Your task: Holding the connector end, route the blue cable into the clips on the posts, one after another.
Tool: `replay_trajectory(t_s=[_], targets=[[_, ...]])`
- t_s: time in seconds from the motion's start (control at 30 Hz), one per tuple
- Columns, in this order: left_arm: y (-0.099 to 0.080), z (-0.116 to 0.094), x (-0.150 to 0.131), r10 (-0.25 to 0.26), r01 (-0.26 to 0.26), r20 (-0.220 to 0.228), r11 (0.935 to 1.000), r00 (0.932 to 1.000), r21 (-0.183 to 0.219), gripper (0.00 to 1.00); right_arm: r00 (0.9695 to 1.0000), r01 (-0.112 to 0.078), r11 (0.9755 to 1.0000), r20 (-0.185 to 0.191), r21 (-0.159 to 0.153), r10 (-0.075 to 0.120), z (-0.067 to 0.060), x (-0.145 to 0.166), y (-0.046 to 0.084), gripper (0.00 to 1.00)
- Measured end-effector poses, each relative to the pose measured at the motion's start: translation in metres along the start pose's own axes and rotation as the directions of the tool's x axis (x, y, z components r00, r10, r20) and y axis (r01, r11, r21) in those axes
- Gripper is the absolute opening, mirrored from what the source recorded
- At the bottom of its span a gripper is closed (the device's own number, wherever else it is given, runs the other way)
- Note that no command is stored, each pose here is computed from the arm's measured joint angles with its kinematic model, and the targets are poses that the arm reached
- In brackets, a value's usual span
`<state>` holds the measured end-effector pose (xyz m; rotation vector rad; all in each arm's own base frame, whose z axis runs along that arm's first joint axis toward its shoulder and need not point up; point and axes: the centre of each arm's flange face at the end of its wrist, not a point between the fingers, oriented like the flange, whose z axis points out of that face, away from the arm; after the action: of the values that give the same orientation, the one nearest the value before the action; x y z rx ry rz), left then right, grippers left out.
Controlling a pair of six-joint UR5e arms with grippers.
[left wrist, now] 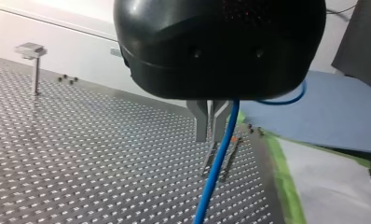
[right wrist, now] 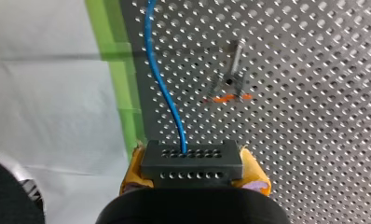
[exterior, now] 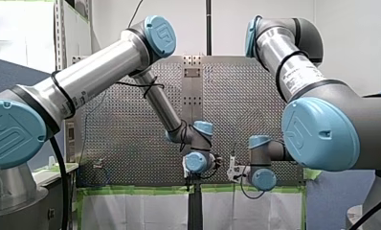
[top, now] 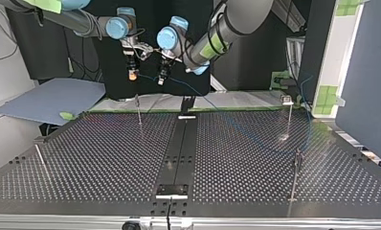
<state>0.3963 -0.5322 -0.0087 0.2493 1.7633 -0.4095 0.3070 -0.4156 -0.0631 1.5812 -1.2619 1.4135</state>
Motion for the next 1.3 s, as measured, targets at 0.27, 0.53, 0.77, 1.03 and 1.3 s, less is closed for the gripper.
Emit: replay_trajectory(t_s=[0.27, 0.53, 0.77, 1.03, 1.3], targets=[[-0.007, 0.015, 0.019, -0.004, 0.004, -0.013, 1.0, 0.9999, 0.003, 0.0, 0.9988, -0.031, 0.9994, -0.04, -0.016, 0.03, 0.015, 0.012, 0.032, 0.0], [-0.007, 0.018, 0.021, -0.005, 0.006, -0.015, 1.0, 0.9999, 0.003, 0.0, 0.9979, -0.045, 0.9985, -0.048, -0.032, 0.044, 0.02, 0.015, 0.046, 0.0], [-0.008, 0.02, 0.039, 0.025, -0.025, -0.049, 0.9997, 0.9985, -0.003, 0.0, 0.9993, -0.032, 0.9985, -0.018, -0.044, 0.032, 0.023, 0.015, 0.051, 0.0], [-0.011, 0.033, 0.062, 0.045, -0.048, -0.077, 0.9981, 0.996, -0.038, 0.0, 0.9995, -0.031, 0.9972, -0.008, -0.068, 0.03, 0.027, 0.017, 0.064, 0.0], [-0.023, 0.052, 0.043, 0.066, -0.067, -0.018, 0.9957, 0.9977, -0.064, 0.0, 0.9992, -0.036, 0.9955, -0.023, -0.087, 0.034, 0.037, 0.021, 0.077, 0.0]])
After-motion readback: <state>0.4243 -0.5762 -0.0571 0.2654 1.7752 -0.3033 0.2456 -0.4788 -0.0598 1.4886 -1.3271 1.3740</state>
